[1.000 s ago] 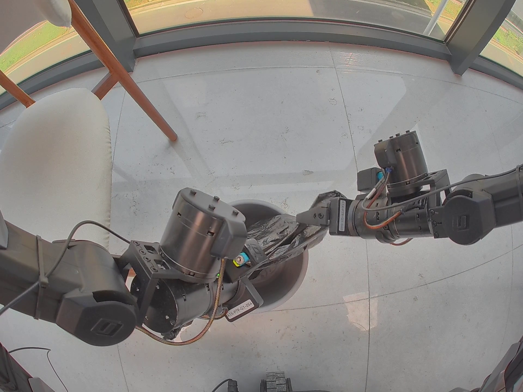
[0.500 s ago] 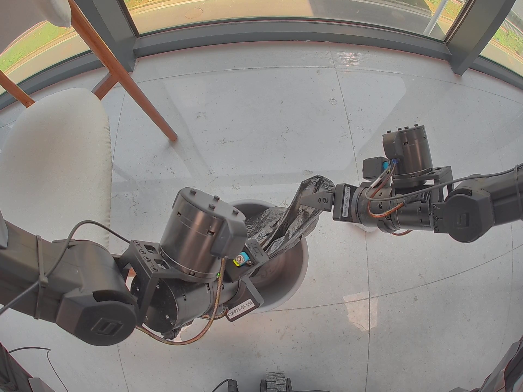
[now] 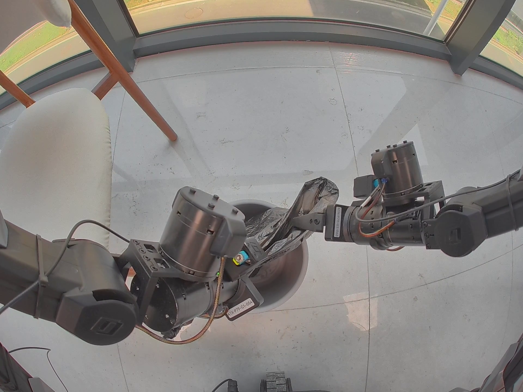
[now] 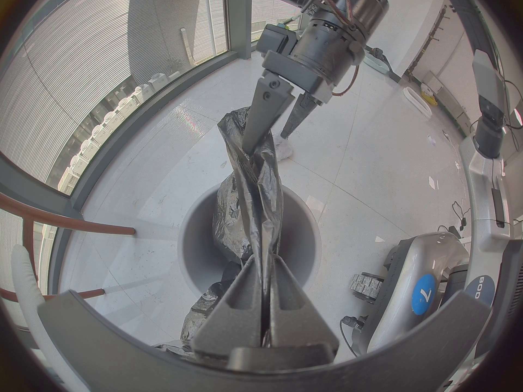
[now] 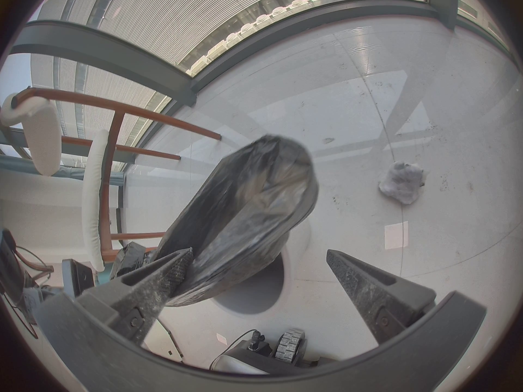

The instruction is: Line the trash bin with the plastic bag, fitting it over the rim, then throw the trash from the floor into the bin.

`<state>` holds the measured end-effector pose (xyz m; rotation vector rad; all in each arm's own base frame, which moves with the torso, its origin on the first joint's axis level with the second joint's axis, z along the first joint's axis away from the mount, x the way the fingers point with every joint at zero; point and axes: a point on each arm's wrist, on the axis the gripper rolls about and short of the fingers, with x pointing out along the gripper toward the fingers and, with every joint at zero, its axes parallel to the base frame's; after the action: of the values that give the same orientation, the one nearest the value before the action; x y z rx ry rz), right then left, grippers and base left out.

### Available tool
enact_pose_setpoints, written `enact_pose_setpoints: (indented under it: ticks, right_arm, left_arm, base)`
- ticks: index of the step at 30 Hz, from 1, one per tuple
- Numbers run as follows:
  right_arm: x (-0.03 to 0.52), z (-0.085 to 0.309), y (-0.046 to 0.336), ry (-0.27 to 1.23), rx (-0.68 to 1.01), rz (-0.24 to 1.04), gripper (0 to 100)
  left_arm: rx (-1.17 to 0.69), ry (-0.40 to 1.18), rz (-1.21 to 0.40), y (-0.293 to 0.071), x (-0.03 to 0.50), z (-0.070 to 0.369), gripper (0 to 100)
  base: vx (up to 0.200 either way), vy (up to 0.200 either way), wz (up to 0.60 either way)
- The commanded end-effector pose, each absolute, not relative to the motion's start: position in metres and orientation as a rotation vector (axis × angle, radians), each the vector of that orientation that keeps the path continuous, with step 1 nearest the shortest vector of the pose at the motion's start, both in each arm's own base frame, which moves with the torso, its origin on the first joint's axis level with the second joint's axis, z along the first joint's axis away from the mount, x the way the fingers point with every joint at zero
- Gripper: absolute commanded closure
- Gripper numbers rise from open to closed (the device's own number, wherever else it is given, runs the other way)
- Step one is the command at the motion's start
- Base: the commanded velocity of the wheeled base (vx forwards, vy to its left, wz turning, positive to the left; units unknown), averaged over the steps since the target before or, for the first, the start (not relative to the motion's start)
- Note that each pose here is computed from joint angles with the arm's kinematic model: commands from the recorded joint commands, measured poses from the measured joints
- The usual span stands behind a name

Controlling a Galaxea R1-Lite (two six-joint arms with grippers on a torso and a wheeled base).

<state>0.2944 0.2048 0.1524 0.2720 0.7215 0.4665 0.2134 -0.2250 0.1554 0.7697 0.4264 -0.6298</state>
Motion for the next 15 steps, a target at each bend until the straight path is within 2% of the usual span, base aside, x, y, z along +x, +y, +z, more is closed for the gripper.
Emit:
enact_pose_setpoints:
  ticks: [1, 9, 10, 15]
  right_arm:
    - [0.291, 0.142, 0.217, 0.754, 0.253, 0.49, 0]
    - [0.282, 0.138, 0.236, 0.788, 0.288, 0.512, 0]
    - [0.28, 0.136, 0.237, 0.8, 0.297, 0.504, 100]
    - [0.281, 0.137, 0.237, 0.795, 0.306, 0.484, 100]
  left_arm:
    - [0.761, 0.428, -0.627, -0.225, 0.213, 0.156, 100]
    - [0.76, 0.428, -0.627, -0.225, 0.213, 0.156, 100]
    - [0.759, 0.429, -0.625, -0.225, 0.213, 0.156, 100]
    - [0.757, 0.428, -0.626, -0.225, 0.213, 0.156, 100]
  base:
    - [0.0, 0.0, 0.0]
    - [0.0, 0.0, 0.0]
    - [0.0, 0.0, 0.0]
    - [0.0, 0.0, 0.0]
